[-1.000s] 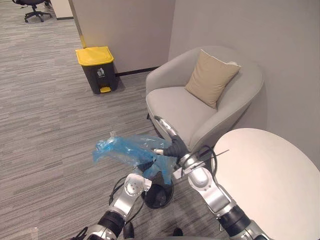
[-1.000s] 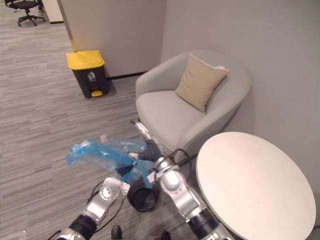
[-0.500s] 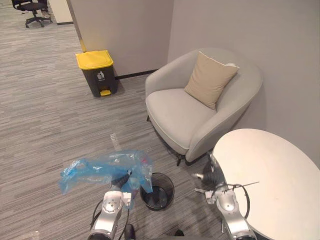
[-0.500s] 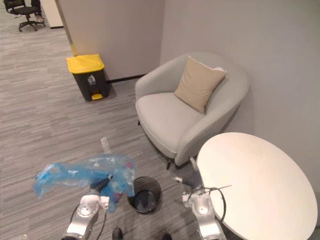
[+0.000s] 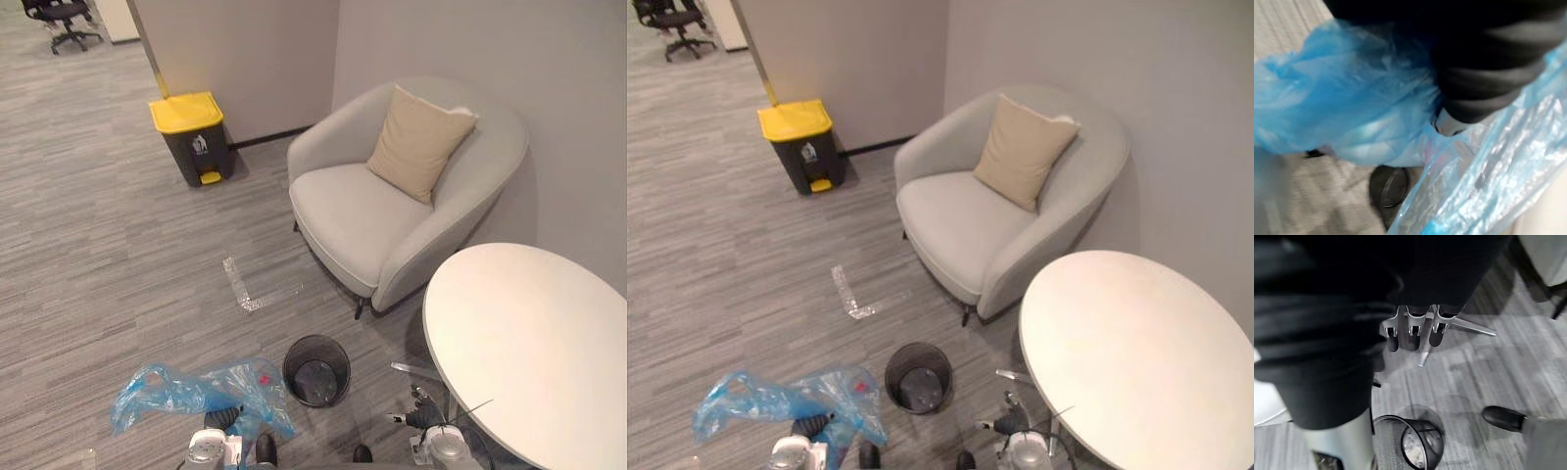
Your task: Gather rubbish on tea table into small bin, then transfer packed bag to large trash can.
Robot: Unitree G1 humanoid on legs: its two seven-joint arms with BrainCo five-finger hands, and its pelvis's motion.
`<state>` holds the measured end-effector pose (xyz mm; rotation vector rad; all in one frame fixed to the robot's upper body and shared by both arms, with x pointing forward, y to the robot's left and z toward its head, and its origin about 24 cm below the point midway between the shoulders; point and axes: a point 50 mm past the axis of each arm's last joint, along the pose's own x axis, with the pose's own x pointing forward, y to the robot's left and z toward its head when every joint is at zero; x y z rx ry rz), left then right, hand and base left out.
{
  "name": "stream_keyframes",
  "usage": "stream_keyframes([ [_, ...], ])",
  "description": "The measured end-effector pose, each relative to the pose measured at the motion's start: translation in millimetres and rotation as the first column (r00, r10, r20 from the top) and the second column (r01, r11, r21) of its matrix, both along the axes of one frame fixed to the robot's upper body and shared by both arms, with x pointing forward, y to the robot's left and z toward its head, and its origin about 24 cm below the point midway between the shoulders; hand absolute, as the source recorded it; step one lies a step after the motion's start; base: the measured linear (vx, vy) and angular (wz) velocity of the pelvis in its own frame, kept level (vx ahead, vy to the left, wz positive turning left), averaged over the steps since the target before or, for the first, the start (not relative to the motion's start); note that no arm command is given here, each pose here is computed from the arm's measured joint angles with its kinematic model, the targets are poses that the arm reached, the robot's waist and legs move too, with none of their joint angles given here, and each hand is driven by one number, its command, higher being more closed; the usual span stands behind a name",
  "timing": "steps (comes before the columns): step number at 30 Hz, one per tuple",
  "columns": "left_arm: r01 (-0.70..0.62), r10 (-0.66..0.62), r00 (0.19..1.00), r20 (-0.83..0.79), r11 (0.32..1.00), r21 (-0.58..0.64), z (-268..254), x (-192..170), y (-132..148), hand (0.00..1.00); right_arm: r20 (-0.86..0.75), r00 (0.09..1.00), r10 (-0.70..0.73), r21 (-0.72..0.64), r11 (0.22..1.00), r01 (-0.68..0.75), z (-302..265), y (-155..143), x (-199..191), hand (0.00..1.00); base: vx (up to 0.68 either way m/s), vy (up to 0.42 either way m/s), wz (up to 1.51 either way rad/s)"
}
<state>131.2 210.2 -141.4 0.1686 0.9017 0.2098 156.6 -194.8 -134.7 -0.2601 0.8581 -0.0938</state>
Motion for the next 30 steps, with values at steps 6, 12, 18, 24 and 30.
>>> stream_keyframes([
  [6,0.021,-0.020,0.997,0.081,1.000,-0.001,12,32,-3,1.00,0.039,0.999,-0.039,-0.002,0.999,0.039,6,0,14,0.00,-0.05,0.040,0.01],
  [12,-0.010,0.012,0.987,0.157,1.000,-0.014,22,42,-1,1.00,0.045,0.998,-0.046,0.036,0.998,0.044,5,13,13,0.00,-0.12,-0.056,0.43],
  [18,-0.003,0.015,0.992,0.126,0.995,-0.097,13,33,-31,1.00,0.113,0.989,-0.096,0.017,0.995,0.094,14,6,25,0.00,-0.24,-0.105,0.46],
  [24,0.014,0.001,0.991,0.134,0.994,-0.110,14,36,-38,1.00,0.094,0.979,-0.181,0.014,0.984,0.180,10,-2,12,0.00,-0.13,0.049,0.75],
  [30,0.038,-0.033,0.994,0.102,0.998,-0.052,11,33,-22,1.00,0.017,0.981,-0.195,0.042,0.980,0.194,-1,8,-2,0.00,-0.07,0.196,0.37],
])
